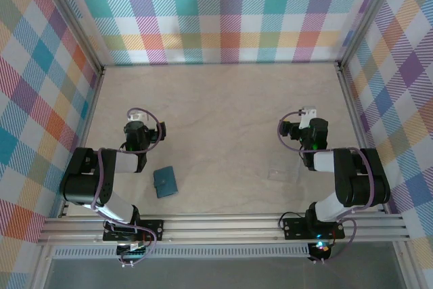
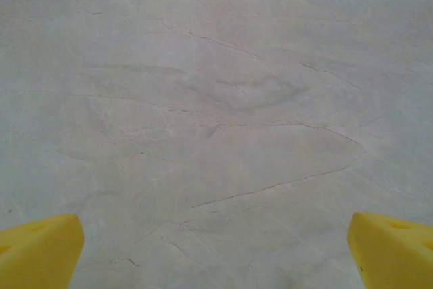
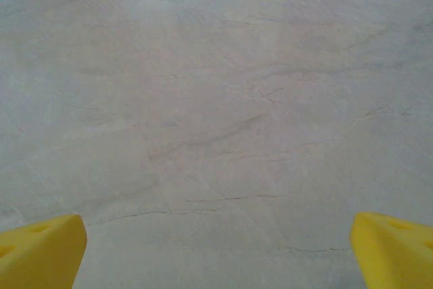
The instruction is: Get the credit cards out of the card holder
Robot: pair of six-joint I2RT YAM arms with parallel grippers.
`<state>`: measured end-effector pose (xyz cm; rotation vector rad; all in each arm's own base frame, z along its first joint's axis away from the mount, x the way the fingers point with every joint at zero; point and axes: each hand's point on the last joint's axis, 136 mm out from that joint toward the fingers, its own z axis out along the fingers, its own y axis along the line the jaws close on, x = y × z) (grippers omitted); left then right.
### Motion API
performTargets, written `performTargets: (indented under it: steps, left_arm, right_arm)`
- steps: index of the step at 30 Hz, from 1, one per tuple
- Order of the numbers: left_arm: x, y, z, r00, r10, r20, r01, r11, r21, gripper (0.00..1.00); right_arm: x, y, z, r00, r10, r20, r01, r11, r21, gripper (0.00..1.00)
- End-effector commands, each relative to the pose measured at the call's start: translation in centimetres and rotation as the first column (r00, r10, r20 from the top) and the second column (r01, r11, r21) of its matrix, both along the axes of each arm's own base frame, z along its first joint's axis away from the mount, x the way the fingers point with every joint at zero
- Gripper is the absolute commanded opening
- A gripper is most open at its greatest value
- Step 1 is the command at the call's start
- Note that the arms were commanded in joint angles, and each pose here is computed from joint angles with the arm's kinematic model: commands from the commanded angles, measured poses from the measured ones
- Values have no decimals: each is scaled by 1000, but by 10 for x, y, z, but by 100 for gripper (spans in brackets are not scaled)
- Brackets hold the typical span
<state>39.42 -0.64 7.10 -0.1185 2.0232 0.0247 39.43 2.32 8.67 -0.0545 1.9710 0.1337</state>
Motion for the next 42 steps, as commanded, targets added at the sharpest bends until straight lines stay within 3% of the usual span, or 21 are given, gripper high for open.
performTargets:
  steps: [1,27,34,42]
  left_arm:
    - [3,-4,8,999,-20,38,19,1000,2,100]
    - [3,-3,12,999,-6,40,6,1000,16,100]
    - [-2,0,46,995,87,-38,-85,995,58,100]
    - [-20,-20,82,982,99,-160,-115,989,-94,100]
  right_arm:
    - [3,2,5,1000,14,20,-14,1000,14,100]
    - [5,2,12,1000,12,3,-12,1000,16,100]
    - [3,2,31,986,-5,-164,13,999,47,100]
    - [-29,11,44,912,-6,-409,79,984,162,96]
